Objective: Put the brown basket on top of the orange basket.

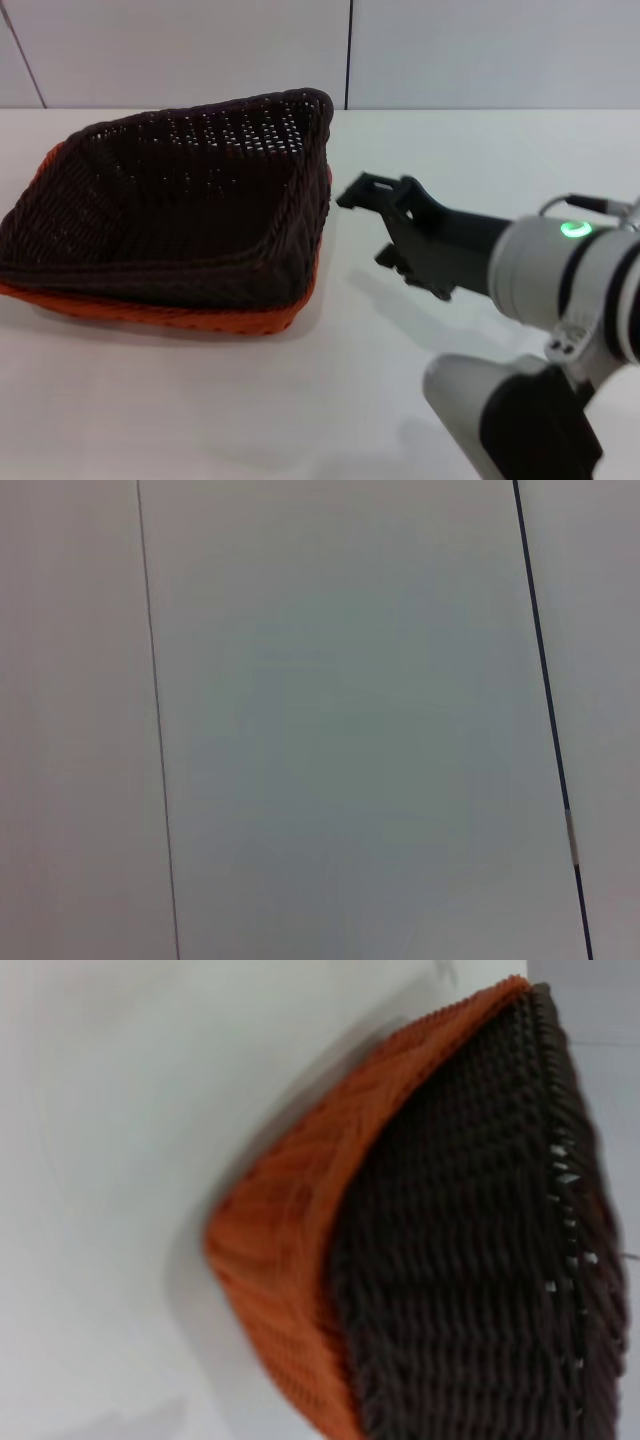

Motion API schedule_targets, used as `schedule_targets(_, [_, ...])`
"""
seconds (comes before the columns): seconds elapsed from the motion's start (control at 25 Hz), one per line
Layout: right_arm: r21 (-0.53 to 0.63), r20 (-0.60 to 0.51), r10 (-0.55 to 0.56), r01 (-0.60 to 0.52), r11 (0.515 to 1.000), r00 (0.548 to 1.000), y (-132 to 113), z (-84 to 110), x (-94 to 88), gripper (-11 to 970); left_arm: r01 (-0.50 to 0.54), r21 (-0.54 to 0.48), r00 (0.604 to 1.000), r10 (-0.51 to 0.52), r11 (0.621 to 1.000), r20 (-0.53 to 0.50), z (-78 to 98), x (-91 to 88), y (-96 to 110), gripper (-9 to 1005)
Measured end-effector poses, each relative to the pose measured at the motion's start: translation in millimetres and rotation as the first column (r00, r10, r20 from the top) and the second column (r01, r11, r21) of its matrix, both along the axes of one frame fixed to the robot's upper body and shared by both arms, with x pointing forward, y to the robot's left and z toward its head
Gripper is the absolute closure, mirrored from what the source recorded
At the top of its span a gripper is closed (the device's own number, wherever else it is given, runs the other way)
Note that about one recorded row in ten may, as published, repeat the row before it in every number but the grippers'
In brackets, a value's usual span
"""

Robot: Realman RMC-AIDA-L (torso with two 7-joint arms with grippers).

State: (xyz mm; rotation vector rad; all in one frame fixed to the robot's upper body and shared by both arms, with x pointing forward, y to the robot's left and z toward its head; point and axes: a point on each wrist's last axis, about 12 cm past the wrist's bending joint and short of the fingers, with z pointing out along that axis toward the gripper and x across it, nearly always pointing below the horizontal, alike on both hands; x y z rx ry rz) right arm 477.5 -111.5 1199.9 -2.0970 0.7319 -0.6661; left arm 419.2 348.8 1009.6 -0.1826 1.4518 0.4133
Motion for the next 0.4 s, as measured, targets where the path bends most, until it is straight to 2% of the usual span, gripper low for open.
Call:
schedule_targets(0.2, [0.047, -0.01, -0.049, 0.05, 0.998, 0.999, -11, -6.1, -11.8, 309, -0.001, 0.007, 1.0, 0.001, 1.0, -0.011, -0.7, 0.8, 3, 213])
schedule_targets(0.32, [0.186, 0.071, -0.107, 0.093, 0.978, 0.992, -15, 0.5, -12.3, 309, 0.003, 0.014, 1.0, -0.003, 1.0, -0.016, -0.9, 3.2, 4, 213])
schedule_targets(0.4, [0.321, 0.097, -0.186, 0.146, 0.936, 0.978, -20, 7.0, -7.2, 309, 0.007, 0.017, 1.0, -0.007, 1.0, -0.017, -0.9, 4.6, 4, 213])
